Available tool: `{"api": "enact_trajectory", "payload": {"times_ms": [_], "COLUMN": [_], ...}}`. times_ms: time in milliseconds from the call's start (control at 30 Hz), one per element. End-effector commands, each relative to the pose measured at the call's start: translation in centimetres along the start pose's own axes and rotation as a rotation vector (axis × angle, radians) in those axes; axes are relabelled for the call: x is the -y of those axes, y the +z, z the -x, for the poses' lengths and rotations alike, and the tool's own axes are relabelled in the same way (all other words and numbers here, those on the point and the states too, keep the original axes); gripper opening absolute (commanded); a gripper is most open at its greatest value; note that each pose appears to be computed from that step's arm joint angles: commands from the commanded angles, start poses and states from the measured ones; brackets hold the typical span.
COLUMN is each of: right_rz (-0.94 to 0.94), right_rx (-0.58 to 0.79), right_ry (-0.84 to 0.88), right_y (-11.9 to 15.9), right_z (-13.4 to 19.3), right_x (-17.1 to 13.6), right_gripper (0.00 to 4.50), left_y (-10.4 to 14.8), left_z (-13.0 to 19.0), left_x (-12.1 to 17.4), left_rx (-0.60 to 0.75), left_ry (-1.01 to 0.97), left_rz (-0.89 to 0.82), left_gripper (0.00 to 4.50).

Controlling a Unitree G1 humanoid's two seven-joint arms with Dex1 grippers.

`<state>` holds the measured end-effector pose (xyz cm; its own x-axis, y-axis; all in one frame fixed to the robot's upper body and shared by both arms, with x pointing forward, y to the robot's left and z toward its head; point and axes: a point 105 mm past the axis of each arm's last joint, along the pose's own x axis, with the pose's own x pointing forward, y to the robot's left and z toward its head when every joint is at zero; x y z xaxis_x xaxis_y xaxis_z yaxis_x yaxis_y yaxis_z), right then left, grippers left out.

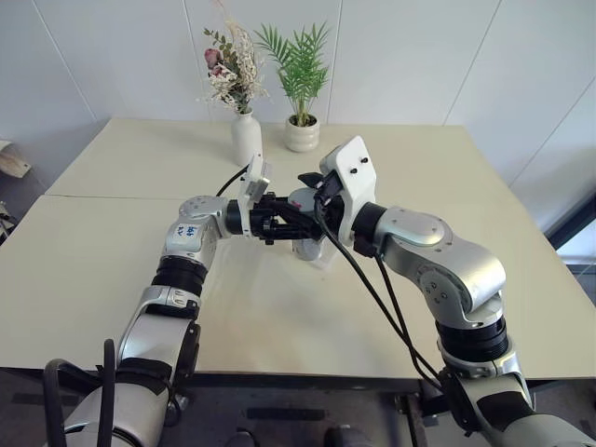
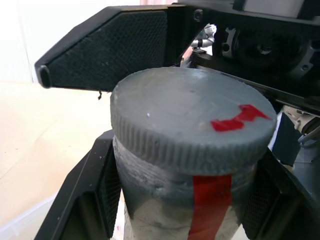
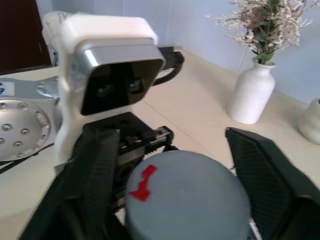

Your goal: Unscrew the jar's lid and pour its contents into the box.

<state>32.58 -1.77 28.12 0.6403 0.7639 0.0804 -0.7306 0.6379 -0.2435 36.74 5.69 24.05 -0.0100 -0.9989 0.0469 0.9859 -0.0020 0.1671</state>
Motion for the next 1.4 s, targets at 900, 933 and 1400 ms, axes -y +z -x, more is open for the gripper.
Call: {"api": "enact_trajectory", "payload": {"times_ms": [900,933,1400], "right_rz": [0.115,0.113,0.096], "right_rx": [0.018,0.024,0.092], "right_ry": [0.465,0.483,0.595], "right_y": [0.4,0.5,1.7], "right_z": [3.8,3.9,3.9], "right_x": [-2.8,-2.8,-3.4], "right_gripper": [2.57,2.57,2.57], "left_y": [1.8,1.9,1.7], "left_z": [0.9,0.9,0.7], "left_x": [0.2,0.3,0.5], "left_rx": [0.032,0.033,0.091], "left_ry": [-0.065,-0.07,-0.066], "left_rz": [-0.033,-0.029,0.004], "left_gripper": [2.6,2.6,2.6]}}
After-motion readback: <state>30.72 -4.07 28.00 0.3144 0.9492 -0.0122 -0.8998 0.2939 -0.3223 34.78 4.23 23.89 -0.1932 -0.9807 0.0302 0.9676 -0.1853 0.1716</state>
